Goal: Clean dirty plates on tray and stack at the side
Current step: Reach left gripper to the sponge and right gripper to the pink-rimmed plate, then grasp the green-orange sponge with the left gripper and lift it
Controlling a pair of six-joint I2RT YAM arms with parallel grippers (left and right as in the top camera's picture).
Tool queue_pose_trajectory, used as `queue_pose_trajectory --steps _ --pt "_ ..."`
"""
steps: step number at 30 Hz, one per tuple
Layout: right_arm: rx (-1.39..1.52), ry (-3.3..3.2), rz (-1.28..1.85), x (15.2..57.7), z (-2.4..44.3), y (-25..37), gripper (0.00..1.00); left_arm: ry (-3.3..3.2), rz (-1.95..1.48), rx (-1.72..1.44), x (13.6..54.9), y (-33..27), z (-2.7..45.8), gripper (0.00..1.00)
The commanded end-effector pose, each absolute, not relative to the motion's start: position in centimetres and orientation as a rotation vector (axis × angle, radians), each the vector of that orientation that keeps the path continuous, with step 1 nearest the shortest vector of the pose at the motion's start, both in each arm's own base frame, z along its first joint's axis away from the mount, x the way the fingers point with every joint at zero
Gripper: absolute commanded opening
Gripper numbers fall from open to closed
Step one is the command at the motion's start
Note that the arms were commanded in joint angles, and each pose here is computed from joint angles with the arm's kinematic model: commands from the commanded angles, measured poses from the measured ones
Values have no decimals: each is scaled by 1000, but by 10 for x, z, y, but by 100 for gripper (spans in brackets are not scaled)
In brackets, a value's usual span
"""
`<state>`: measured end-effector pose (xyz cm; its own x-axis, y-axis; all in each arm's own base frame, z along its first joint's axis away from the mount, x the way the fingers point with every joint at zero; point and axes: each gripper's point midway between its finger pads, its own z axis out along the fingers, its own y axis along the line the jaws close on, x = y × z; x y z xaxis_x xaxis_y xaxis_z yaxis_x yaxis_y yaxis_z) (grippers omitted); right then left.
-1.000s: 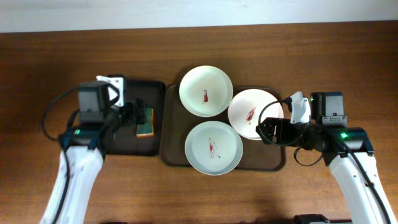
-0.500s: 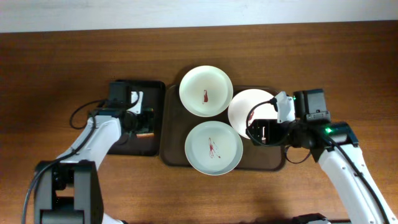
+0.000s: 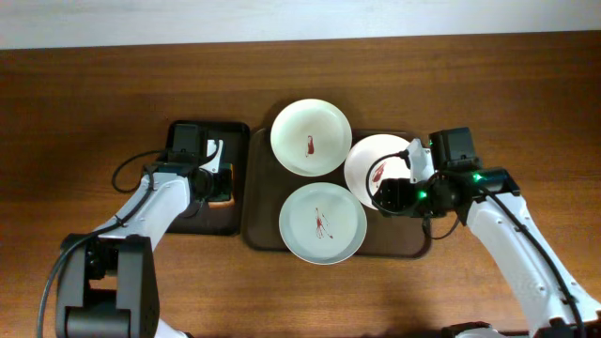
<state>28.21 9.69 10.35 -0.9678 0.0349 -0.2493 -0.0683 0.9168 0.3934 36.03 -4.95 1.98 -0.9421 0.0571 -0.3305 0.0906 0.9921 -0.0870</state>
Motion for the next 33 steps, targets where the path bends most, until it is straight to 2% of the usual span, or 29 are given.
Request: queue_pose_trajectory --steps 1,6,12,18,21,29,33 --pt "-63 2839 598 284 101 106 79 2797 -141 122 363 -51 20 9" --pt "-124 2870 605 283 89 120 79 2793 -141 122 364 -51 20 1" --pt "-128 2928 614 283 69 125 75 2800 -142 122 363 -51 19 0" --pt "-118 3013 636 277 46 129 57 2812 -143 115 360 -51 19 0" --pt "-146 3041 652 273 37 137 43 2812 -150 107 359 -51 20 0" --pt "-197 3055 653 273 23 150 27 2715 -154 108 361 -51 62 0" --pt "-196 3057 653 274 20 150 15 2673 -156 109 360 -51 81 0"
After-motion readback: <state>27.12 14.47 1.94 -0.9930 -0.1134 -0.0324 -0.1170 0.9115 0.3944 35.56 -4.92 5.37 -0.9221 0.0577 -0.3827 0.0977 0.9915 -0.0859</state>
